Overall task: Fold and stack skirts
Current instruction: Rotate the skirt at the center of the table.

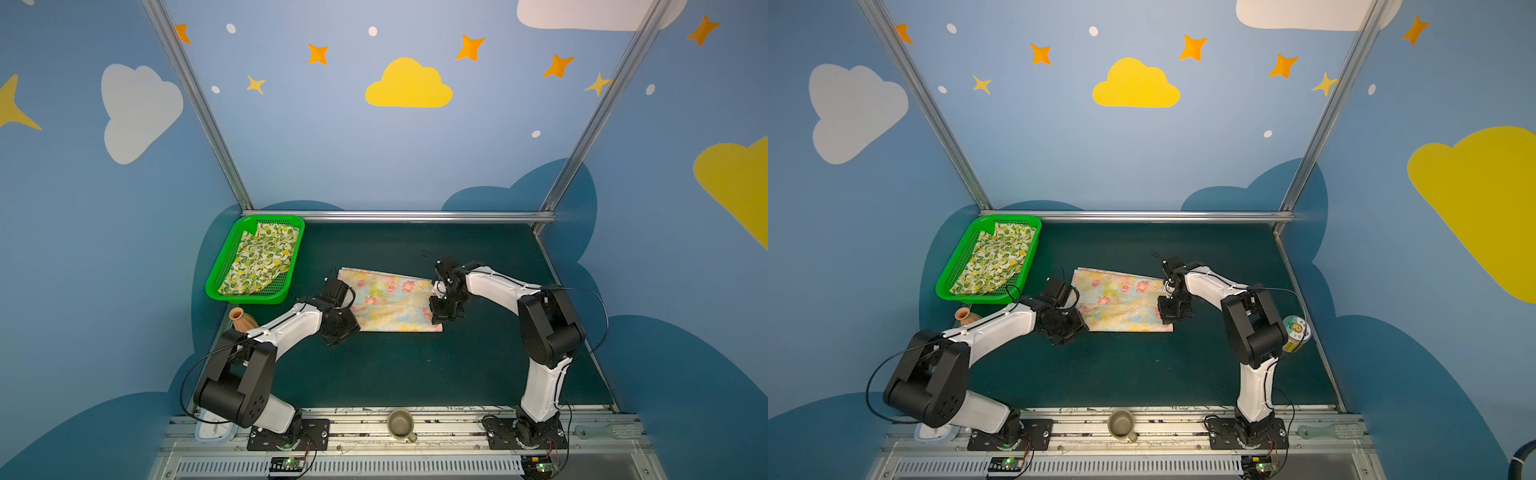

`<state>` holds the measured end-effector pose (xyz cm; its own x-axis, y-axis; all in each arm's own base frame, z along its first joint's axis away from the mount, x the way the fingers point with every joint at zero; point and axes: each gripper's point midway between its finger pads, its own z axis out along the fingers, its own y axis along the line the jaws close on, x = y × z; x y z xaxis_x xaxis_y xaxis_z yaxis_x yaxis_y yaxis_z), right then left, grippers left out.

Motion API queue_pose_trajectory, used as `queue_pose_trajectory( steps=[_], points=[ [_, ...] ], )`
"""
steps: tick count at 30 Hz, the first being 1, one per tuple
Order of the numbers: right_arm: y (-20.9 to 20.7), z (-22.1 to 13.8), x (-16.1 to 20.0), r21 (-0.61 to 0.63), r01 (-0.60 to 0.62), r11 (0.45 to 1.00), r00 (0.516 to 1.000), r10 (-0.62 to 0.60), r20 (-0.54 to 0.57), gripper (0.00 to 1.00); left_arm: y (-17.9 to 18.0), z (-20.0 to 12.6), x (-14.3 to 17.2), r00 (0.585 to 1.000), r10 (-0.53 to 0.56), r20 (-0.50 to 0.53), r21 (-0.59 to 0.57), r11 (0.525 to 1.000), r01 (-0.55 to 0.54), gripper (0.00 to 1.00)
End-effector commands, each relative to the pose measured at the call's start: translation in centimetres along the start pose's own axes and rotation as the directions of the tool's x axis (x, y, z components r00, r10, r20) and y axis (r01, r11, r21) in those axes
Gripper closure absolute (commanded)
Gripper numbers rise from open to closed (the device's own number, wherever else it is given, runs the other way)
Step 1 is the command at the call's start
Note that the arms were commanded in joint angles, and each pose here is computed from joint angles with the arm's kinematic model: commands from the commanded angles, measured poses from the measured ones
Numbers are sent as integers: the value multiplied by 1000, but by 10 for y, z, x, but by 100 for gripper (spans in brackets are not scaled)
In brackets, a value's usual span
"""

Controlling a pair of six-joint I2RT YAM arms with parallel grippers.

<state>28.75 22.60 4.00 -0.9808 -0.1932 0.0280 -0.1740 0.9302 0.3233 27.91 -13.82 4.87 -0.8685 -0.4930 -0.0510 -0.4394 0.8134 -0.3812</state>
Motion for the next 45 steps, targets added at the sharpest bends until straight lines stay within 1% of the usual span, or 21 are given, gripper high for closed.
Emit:
queue_pose_trajectory(
  steps=[1,6,10,13,16,21,28,30,31,33,37,38,41,43,45],
  points=[
    [-2,0,12,-11,-23,1000,999,23,-23,87,-7,-18,-22,999,17,49,3,1000,-17,45],
    [-9,13,16,-2,-48,999,998,48,-41,88,-17,-22,-51,996,12,83,23,1000,-14,46],
    [-15,19,13,19,-62,998,997,62,-43,89,-15,-8,-68,996,11,89,-1,1000,-11,46],
    [-18,22,7,28,-66,997,997,67,-39,89,-10,6,-72,997,12,76,-28,1000,-10,47],
    [-20,23,1,38,-65,997,997,67,-33,89,-4,18,-69,999,9,52,-49,999,-7,47],
    [-25,22,-12,57,-64,996,998,65,-15,90,10,28,-59,999,-12,30,-70,997,14,47],
    [-26,17,-17,52,-59,997,998,60,-13,90,23,33,-29,999,-32,5,-84,996,32,47],
    [-22,11,-15,22,-60,998,998,61,-13,90,23,29,-26,999,-34,6,-81,996,34,47],
    [-20,5,-15,-2,-63,998,998,63,-9,90,25,25,-30,999,-28,33,-98,995,31,47],
    [-17,-10,-17,-46,-71,996,997,72,12,88,18,13,-35,998,-11,55,-89,996,16,47],
    [-18,-46,-28,-166,-86,982,992,101,81,77,-3,-12,-45,995,33,96,-54,998,-28,46],
    [-19,-53,-32,-206,-90,974,989,113,99,73,-12,-18,-48,993,48,105,-40,998,-44,46],
    [-29,-69,-47,-326,-118,938,976,169,134,69,-42,-26,-49,988,112,110,6,994,-113,45],
    [-35,-74,-57,-394,-126,911,970,197,145,67,-64,-25,-48,983,152,106,39,987,-157,45],
    [-43,-77,-68,-449,-134,883,962,225,157,65,-89,-20,-41,979,188,79,94,976,-195,45]
  ],
)
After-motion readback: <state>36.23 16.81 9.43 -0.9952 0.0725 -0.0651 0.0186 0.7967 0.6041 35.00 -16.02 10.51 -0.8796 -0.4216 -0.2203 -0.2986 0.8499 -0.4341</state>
